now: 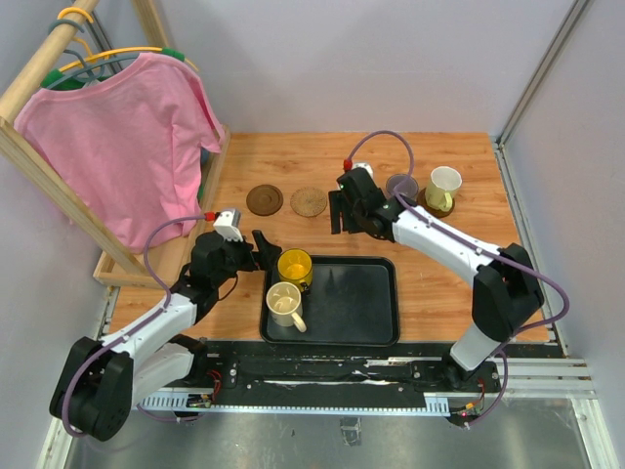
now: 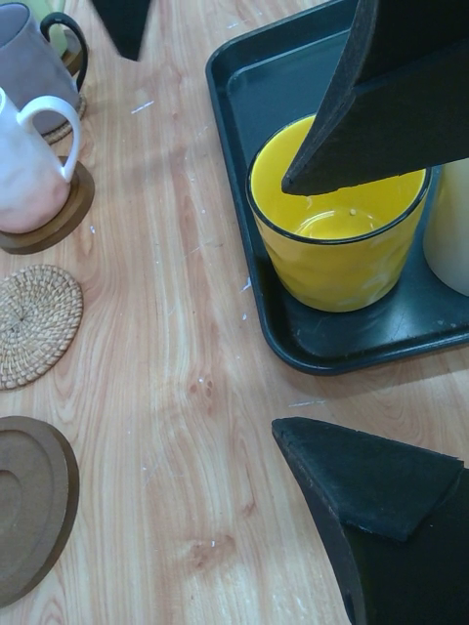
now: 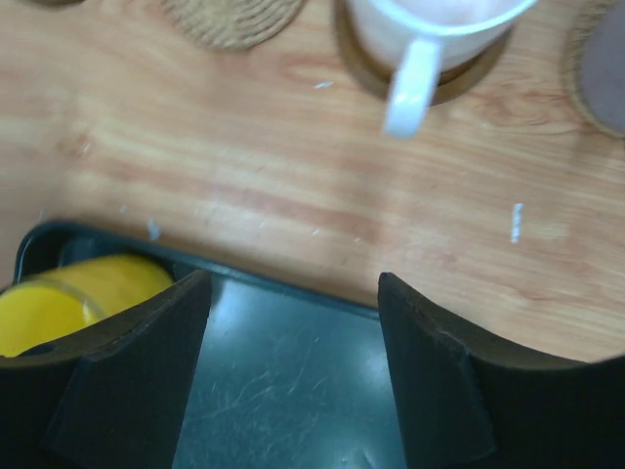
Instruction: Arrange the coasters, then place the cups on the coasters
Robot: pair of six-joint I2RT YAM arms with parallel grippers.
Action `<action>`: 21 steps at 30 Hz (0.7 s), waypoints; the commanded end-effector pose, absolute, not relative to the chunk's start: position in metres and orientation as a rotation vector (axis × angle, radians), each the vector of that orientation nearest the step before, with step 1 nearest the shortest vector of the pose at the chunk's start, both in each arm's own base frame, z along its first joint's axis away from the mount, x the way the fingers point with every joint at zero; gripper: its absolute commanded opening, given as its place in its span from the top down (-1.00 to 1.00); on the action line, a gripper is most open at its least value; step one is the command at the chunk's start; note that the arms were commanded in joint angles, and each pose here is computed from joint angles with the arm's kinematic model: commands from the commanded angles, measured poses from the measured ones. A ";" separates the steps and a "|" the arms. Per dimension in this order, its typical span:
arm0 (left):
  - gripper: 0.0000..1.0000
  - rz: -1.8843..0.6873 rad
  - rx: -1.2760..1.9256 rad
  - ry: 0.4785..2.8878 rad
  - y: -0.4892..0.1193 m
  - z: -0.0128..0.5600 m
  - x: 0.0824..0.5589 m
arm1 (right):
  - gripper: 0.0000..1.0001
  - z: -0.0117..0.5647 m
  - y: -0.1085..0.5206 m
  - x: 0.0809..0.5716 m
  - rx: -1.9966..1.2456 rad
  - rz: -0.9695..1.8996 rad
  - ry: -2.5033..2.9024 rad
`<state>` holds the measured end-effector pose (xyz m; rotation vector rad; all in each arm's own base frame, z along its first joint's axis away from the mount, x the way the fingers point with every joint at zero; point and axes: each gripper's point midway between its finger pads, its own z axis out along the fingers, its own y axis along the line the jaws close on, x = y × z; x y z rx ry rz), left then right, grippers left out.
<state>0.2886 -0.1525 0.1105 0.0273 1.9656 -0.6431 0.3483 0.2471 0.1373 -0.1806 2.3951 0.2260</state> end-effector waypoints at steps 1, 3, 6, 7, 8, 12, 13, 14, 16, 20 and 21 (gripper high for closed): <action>-0.99 -0.681 0.034 1.942 -0.158 0.120 0.284 | -0.37 0.138 0.278 0.315 -0.414 0.308 2.339; -0.99 -0.684 0.024 1.938 -0.157 0.120 0.283 | -0.32 0.133 0.288 0.299 -0.485 0.330 2.339; -0.99 -0.682 0.013 1.936 -0.156 0.121 0.283 | -0.26 0.124 0.303 0.279 -0.565 0.368 2.343; -0.99 -0.682 0.009 1.936 -0.156 0.121 0.283 | -0.26 0.123 0.307 0.273 -0.584 0.380 2.342; -0.99 -0.682 0.007 1.936 -0.156 0.122 0.283 | -0.26 0.120 0.310 0.268 -0.600 0.389 2.346; -0.99 -0.672 -0.003 1.946 -0.155 0.120 0.283 | -0.26 0.116 0.321 0.248 -0.649 0.441 2.356; -0.99 -0.668 -0.006 1.946 -0.154 0.120 0.284 | -0.27 0.116 0.322 0.244 -0.659 0.449 2.357; -0.99 -0.664 -0.007 1.947 -0.153 0.120 0.284 | -0.28 0.116 0.322 0.240 -0.668 0.458 2.358; -0.99 -0.659 -0.011 1.952 -0.152 0.118 0.283 | -0.30 0.117 0.324 0.232 -0.687 0.489 2.361; -0.99 -0.648 -0.020 1.956 -0.150 0.116 0.283 | -0.32 0.115 0.328 0.216 -0.730 0.555 2.378; -0.99 -0.647 -0.021 1.956 -0.150 0.115 0.283 | -0.32 0.114 0.329 0.212 -0.737 0.563 2.382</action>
